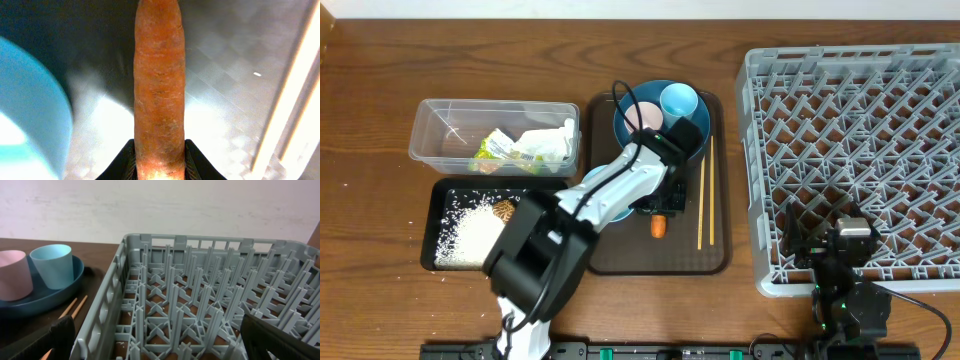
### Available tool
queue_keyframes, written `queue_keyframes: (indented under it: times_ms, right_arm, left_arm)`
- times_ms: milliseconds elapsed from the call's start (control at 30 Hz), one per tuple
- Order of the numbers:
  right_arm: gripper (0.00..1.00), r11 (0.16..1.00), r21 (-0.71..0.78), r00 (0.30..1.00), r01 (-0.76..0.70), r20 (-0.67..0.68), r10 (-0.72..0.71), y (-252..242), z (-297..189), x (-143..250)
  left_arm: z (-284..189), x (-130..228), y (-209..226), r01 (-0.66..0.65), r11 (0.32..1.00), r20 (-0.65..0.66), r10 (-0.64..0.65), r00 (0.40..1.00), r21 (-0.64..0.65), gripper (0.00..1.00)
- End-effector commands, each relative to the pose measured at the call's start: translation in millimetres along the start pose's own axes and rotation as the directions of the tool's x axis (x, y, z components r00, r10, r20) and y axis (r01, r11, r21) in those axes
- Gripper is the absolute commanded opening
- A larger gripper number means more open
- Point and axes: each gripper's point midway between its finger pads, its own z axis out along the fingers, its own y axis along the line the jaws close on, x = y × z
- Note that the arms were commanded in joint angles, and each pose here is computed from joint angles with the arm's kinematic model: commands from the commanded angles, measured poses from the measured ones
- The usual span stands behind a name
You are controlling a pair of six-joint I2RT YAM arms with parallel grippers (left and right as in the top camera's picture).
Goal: Sort waste into correct bins and load items into the dishwasher rack
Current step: 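Lower the left gripper and grasp the orange carrot, then carry the carrot left and drop it onto the black tray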
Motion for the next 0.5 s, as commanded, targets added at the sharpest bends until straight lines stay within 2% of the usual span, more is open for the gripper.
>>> queue_keyframes:
  times_ms: [0,167,200,267,467]
  right_arm:
    - [0.99,1.0,0.003,1.0,0.008,-0.002,-0.008,-1,0,1]
    - [0.99,1.0,0.003,1.0,0.007,-0.002,-0.007,-1,0,1]
    - [0.99,1.0,0.003,1.0,0.007,-0.002,-0.007,-1,0,1]
    - [0.99,1.0,0.003,1.0,0.008,-0.002,-0.008,-1,0,1]
    - [0.99,1.0,0.003,1.0,0.008,-0.002,-0.008,-1,0,1]
  left_arm:
    - [-37,-9,-8,-0.01,0.998,0.081,0.006,0.997,0.056,0.24]
    - [-68,-8,-4,-0.021,0.996,0.133,0.01,0.991,0.083,0.24]
    - [-76,-8,0,-0.013,0.996,0.144,0.0,0.99,0.089,0.21]
    - [-89,-9,13,0.018,0.995,0.159,-0.033,0.987,0.097,0.13]
    - [-127,-18,72,0.17,0.979,0.203,-0.191,0.961,0.114,0.13]
